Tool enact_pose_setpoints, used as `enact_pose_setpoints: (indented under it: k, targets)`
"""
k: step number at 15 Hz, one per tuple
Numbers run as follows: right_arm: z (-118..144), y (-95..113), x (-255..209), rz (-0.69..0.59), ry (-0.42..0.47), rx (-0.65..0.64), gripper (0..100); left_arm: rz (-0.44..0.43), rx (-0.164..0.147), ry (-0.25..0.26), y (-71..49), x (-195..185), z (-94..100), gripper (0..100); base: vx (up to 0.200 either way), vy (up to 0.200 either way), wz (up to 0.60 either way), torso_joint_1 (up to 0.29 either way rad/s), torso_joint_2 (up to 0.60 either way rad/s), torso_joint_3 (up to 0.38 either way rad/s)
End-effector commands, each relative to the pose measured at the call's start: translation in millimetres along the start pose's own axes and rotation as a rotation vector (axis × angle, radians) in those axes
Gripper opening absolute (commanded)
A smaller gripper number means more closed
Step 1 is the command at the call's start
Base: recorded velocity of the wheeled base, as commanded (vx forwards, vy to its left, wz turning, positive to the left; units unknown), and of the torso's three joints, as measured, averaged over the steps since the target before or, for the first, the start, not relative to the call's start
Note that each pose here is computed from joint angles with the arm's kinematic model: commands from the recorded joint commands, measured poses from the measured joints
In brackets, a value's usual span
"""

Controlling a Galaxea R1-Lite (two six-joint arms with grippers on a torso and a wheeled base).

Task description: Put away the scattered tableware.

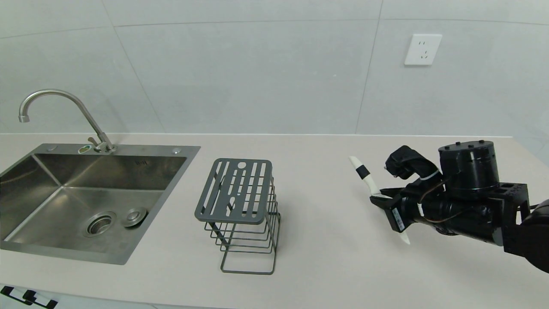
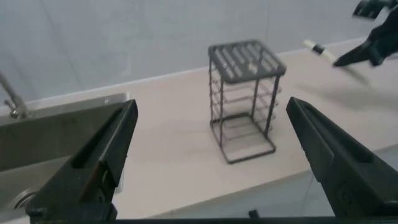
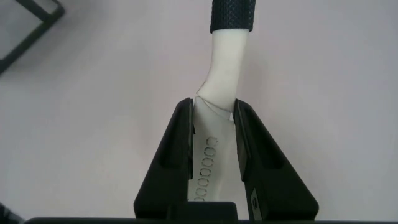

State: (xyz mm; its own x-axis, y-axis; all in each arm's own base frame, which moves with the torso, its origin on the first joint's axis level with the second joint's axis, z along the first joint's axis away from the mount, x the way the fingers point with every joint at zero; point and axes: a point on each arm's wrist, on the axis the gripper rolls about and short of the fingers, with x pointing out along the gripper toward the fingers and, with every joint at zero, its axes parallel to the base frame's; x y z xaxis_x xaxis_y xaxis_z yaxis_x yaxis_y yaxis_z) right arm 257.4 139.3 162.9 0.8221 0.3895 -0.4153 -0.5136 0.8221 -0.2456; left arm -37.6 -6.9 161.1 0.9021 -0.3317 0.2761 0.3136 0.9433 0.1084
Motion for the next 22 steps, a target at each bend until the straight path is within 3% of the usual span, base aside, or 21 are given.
enact_pose_setpoints:
  k: [1,4,6,7,9,11,14,18,22]
  targets:
    - [7,-2,-9,0.026,-0.062,-0.040,0,-0.051,-0.020,0.018,9.3,26,39.7,100,0.000,0.000,0.00,0.000,0.00,0.000]
    - [16,-2,-14,0.117,-0.188,-0.082,0,-0.216,-0.018,-0.002,19.5,67,59.8,100,0.000,0.000,0.00,0.000,0.00,0.000]
    - [17,-7,-24,0.089,-0.262,-0.137,0,-0.365,-0.031,0.007,23.8,96,55.4,100,0.000,0.000,0.00,0.000,0.00,0.000]
    - [16,-9,-26,0.088,-0.268,-0.157,0,-0.381,-0.033,0.008,24.7,101,54.9,100,0.000,0.000,0.00,0.000,0.00,0.000]
    - [7,-11,-41,0.112,-0.290,-0.272,0,-0.501,-0.043,-0.011,25.9,139,50.5,100,0.000,0.000,0.00,0.000,0.00,0.000]
    - [2,-10,-47,0.111,-0.304,-0.284,0,-0.567,-0.039,-0.046,21.5,160,46.1,100,0.000,0.000,0.00,0.000,0.00,0.000]
    - [8,-1,-41,0.141,-0.326,-0.300,0,-0.603,-0.009,-0.062,17.7,180,36.6,100,0.000,0.000,0.00,0.000,0.00,0.000]
    - [21,8,-38,0.163,-0.388,-0.315,0,-0.696,-0.033,-0.057,6.6,184,32.2,100,0.000,0.000,0.00,0.000,0.00,0.000]
    - [37,12,-36,0.186,-0.460,-0.326,0,-0.769,-0.022,-0.105,2.3,199,28.6,100,0.000,0.000,0.00,0.000,0.00,0.000]
